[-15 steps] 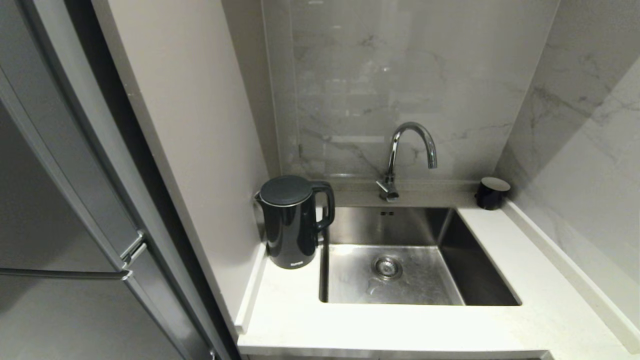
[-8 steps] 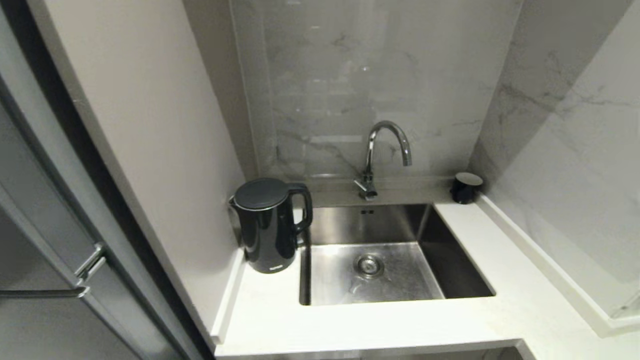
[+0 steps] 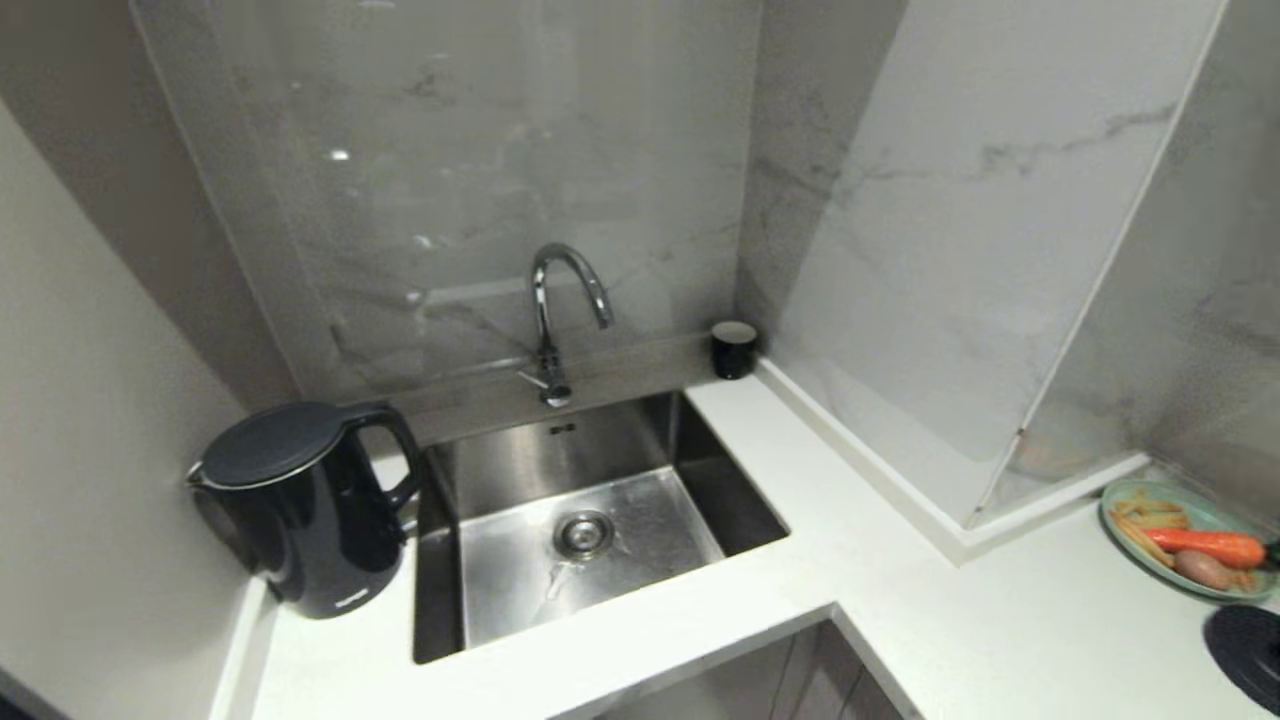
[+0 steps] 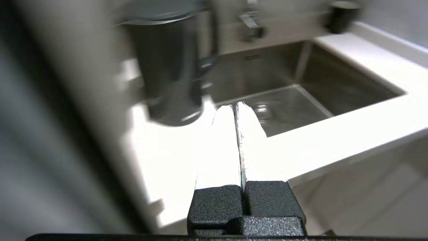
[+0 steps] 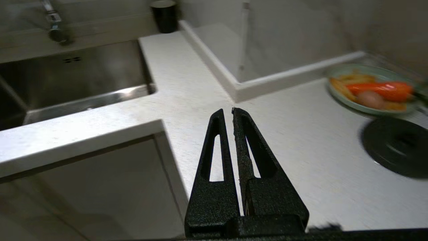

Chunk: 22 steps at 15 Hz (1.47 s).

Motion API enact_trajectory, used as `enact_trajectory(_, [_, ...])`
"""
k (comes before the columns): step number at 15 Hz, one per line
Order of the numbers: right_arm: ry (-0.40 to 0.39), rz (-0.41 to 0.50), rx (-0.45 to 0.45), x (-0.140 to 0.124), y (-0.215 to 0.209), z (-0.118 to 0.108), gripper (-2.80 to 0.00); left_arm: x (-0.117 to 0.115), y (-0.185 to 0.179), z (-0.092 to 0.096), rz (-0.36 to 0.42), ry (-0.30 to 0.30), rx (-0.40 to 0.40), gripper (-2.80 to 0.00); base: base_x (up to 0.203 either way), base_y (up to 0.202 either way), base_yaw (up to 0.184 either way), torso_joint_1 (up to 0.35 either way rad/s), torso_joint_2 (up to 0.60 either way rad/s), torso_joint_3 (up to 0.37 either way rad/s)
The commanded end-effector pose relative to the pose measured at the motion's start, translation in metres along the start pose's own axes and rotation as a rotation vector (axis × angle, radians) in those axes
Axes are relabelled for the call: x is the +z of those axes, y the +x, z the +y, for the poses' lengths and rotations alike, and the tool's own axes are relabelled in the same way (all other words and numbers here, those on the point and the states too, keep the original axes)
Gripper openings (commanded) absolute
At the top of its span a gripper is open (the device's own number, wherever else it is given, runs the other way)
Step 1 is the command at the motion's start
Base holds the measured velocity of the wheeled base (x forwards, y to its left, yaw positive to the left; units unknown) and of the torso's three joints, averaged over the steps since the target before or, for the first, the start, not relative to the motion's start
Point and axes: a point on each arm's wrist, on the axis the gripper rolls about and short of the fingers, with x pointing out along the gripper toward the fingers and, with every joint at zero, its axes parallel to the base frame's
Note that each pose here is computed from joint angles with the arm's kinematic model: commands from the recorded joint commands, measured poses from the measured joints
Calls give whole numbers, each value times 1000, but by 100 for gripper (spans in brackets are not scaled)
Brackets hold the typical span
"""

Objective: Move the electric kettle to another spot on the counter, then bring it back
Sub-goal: Grab the kettle

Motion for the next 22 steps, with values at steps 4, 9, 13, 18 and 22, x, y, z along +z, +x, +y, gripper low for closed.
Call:
enact_trajectory(4, [-1,0,0,0,0,0,-280,0,0,0,0,0,0,-280,0,7,-169,0,9,8])
enact_trajectory(9, [-1,0,0,0,0,0,-280,0,0,0,-2,-8,0,-280,1,1,-40,0,4,3])
enact_trajectory(13, [-1,0,0,0,0,0,-280,3,-1,0,-8,-4,9,-280,0,0,0,0,0,0])
enact_trajectory(18, [-1,0,0,0,0,0,-280,76,-13,0,-57,-4,10,-280,0,0,0,0,0,0])
enact_trajectory(22, [-2,0,0,0,0,0,-280,121,33,0,155,-54,1,-280,0,0,0,0,0,0])
